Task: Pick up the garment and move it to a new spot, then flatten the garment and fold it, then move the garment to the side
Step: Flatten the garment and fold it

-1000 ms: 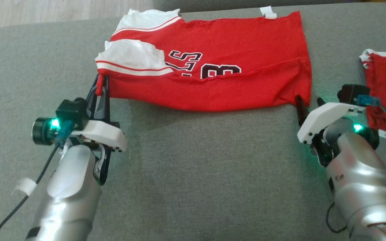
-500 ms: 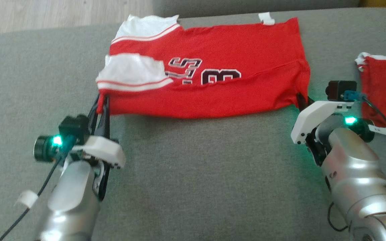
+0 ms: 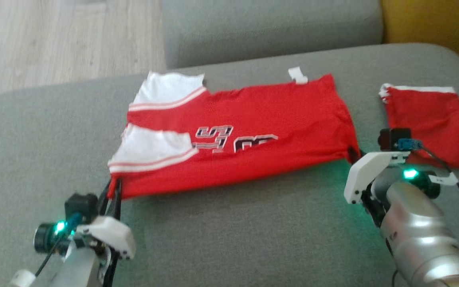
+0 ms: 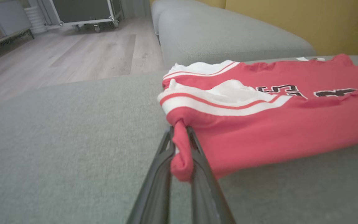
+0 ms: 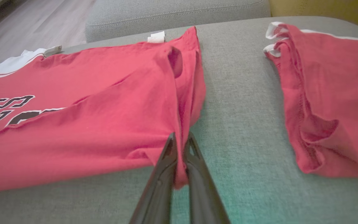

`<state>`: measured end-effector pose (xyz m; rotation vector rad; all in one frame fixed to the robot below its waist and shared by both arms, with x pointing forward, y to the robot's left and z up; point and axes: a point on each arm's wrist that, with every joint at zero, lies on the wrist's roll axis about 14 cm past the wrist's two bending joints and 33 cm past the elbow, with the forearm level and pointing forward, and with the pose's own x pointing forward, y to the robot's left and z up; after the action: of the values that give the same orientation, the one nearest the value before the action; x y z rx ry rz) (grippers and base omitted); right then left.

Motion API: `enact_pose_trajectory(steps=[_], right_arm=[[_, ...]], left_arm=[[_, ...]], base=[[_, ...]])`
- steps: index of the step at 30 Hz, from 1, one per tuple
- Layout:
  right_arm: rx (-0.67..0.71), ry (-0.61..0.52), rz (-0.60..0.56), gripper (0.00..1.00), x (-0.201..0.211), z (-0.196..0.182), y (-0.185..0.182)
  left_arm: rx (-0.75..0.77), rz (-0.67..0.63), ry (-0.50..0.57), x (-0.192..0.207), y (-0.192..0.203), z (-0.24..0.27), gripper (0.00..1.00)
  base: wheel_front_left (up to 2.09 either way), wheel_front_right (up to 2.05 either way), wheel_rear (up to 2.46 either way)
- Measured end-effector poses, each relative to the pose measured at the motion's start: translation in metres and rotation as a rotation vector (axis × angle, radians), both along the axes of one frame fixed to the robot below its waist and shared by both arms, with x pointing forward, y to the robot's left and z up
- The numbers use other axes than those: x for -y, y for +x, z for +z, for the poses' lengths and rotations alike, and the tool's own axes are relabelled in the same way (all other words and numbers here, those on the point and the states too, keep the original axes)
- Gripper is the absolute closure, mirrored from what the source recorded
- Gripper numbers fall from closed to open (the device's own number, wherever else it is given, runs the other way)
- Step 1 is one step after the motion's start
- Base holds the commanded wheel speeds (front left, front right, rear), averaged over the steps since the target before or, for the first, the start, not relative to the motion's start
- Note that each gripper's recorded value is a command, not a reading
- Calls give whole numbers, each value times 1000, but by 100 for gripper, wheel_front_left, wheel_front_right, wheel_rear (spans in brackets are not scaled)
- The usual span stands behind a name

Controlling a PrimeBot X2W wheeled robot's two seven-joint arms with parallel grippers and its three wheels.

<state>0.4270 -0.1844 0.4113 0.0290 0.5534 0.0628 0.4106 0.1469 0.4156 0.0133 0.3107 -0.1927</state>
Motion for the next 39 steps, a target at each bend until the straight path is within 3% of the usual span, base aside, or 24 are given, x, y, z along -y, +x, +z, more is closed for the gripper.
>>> enact_pose_trajectory(steps=[22, 23, 24, 25, 34, 39], right_arm=[[-95, 104, -60, 100, 21, -21, -50], [-88, 114, -66, 50, 22, -20, -50], [-82, 128, -74, 0, 22, -19, -49], [-66, 136, -77, 0, 21, -17, -47], [254, 177, -121, 0, 30, 37, -13], [459, 179, -94, 0, 18, 73, -2]], left_arm=[[-139, -79, -9, 11, -54, -24, 100], [-131, -72, -13, 11, -52, -21, 100], [-121, -69, -13, 11, -50, -19, 55], [-114, -64, -10, 10, -49, -17, 0], [46, 42, -13, -6, -26, 13, 0], [218, 62, -66, 2, -4, 55, 0]], base=[[0, 0, 0], [0, 0, 0], [0, 0, 0], [0, 0, 0], [0, 0, 0], [0, 0, 0]])
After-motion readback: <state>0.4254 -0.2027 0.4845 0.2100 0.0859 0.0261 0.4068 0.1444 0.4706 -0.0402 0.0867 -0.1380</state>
